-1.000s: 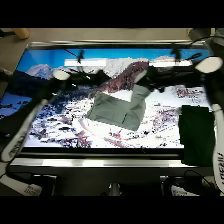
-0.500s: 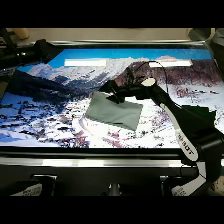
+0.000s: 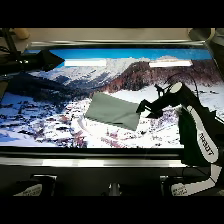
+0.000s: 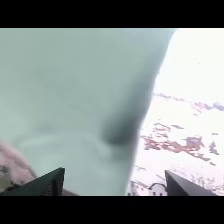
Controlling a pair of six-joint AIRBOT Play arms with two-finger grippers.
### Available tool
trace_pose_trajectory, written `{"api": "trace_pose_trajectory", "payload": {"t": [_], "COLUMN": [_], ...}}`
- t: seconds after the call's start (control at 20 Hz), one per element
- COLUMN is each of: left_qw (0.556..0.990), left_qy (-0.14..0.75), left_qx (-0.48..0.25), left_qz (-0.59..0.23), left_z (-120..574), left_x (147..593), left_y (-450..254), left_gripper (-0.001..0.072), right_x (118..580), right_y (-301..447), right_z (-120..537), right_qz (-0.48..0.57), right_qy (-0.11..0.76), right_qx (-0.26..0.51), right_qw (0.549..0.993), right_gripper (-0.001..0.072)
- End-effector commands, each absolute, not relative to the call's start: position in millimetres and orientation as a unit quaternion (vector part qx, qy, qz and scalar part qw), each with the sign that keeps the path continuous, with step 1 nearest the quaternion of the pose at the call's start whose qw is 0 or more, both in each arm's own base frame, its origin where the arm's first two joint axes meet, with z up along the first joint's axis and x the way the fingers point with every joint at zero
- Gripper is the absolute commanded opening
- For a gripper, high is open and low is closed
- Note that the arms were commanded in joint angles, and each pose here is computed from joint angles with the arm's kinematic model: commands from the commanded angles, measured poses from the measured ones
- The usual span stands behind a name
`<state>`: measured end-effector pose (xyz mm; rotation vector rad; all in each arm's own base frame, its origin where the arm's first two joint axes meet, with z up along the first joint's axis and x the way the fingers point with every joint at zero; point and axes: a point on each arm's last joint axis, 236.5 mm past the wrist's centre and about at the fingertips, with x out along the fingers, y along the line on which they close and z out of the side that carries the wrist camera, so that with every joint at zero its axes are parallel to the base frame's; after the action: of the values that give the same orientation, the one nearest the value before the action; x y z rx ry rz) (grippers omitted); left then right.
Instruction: Fold the shirts.
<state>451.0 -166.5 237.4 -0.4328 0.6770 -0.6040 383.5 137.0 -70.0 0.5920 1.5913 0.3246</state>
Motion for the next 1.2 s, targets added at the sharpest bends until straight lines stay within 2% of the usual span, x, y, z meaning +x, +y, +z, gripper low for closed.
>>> {"api": "trace_pose_trajectory", "payload": {"t": [0.0, 0.05, 0.1, 0.15, 0.2, 0.25, 0.4, 0.55, 0.8, 1.15], "left_qw": [0.873, 0.872, 0.871, 0.871, 0.871, 0.871, 0.871, 0.873, 0.875, 0.875], "left_qy": [0.331, 0.331, 0.331, 0.332, 0.331, 0.332, 0.331, 0.33, 0.328, 0.328], "left_qx": [-0.201, -0.201, -0.2, -0.199, -0.199, -0.199, -0.198, -0.194, -0.187, -0.187], "left_qz": [-0.298, -0.3, -0.301, -0.303, -0.303, -0.303, -0.303, -0.304, -0.304, -0.304], "left_z": [233.9, 234.0, 234.0, 234.0, 234.2, 233.9, 233.8, 233.6, 233.0, 232.9], "left_x": [446.4, 445.5, 445.0, 444.4, 444.4, 444.4, 444.7, 445.0, 445.6, 445.5], "left_y": [-176.3, -178.4, -179.6, -181.1, -181.1, -181.1, -180.9, -180.6, -179.7, -179.9], "left_gripper": [0.0022, 0.0022, 0.0022, 0.0022, 0.0022, 0.0022, 0.0022, 0.0022, 0.0022, 0.0022], "right_x": [372.4, 376.5, 383.2, 390.6, 400.5, 412.1, 459.7, 485.0, 440.6, 381.1], "right_y": [153.4, 163.2, 173.2, 180.9, 186.4, 186.4, 146.6, 46.8, -91.1, -200.7], "right_z": [-100.6, -105.7, -109.1, -109.0, -100.8, -86.9, -6.2, 72.1, 128.7, 169.4], "right_qz": [0.136, 0.137, 0.137, 0.139, 0.152, 0.161, 0.194, 0.148, 0.038, -0.092], "right_qy": [0.697, 0.692, 0.683, 0.671, 0.653, 0.635, 0.558, 0.496, 0.473, 0.388], "right_qx": [0.296, 0.3, 0.31, 0.32, 0.33, 0.342, 0.352, 0.362, 0.386, 0.446], "right_qw": [0.638, 0.642, 0.647, 0.654, 0.664, 0.673, 0.726, 0.775, 0.791, 0.801], "right_gripper": [0.0658, 0.0646, 0.0603, 0.0474, 0.0092, 0.0016, 0.0016, 0.0016, 0.0016, 0.0016]}}
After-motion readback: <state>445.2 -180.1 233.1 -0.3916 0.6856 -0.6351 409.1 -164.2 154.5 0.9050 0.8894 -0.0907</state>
